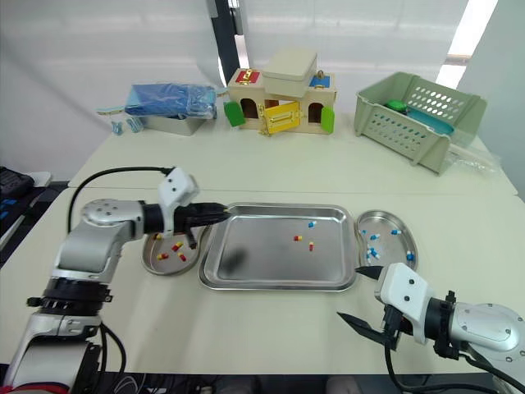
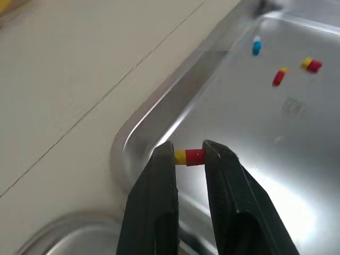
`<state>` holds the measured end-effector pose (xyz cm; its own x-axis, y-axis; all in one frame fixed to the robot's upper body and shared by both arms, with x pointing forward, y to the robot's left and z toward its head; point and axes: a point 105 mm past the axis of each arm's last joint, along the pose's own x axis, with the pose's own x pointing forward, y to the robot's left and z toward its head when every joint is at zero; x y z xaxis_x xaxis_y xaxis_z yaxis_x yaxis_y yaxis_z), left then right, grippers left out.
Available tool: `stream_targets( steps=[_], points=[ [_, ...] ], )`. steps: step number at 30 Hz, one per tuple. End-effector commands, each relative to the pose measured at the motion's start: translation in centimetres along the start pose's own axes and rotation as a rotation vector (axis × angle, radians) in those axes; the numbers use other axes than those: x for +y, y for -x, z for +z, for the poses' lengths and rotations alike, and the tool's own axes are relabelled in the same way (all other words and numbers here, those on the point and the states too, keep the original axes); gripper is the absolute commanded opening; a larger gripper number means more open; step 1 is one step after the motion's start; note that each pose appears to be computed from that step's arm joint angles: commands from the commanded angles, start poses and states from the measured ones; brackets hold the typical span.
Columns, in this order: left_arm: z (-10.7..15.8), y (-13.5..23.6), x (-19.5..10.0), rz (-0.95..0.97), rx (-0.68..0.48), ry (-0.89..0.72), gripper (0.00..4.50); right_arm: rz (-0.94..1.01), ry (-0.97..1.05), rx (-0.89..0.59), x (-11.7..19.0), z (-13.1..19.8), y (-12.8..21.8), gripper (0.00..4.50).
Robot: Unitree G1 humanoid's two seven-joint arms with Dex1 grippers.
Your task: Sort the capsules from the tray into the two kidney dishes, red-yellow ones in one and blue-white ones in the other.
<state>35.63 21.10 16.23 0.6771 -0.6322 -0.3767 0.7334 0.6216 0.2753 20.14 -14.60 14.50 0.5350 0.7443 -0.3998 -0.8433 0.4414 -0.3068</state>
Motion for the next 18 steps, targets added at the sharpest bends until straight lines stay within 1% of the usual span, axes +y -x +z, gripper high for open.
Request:
stream_targets(
  steps=[1,5,10,14,18],
  points=[
    [-0.4,2.2,1.6,0.108,-0.007,-0.001,0.6,0.013,0.045,-0.013,-0.1,0.7,0.3,4.44],
    [-1.7,3.2,2.8,0.181,0.014,0.035,0.6,0.023,0.048,-0.009,-0.2,0.7,0.3,4.44],
    [-2.8,3.2,2.8,0.176,0.045,0.053,0.6,0.029,0.053,-0.005,-0.3,0.7,0.2,4.44],
    [-2.7,3.6,3.0,0.169,0.043,0.059,1.68,0.028,0.052,-0.002,-0.3,0.6,0.2,4.44],
    [-2.2,4.5,3.3,0.182,0.03,0.062,2.91,0.025,0.052,-0.002,-0.3,0.7,0.2,4.44]
  ],
)
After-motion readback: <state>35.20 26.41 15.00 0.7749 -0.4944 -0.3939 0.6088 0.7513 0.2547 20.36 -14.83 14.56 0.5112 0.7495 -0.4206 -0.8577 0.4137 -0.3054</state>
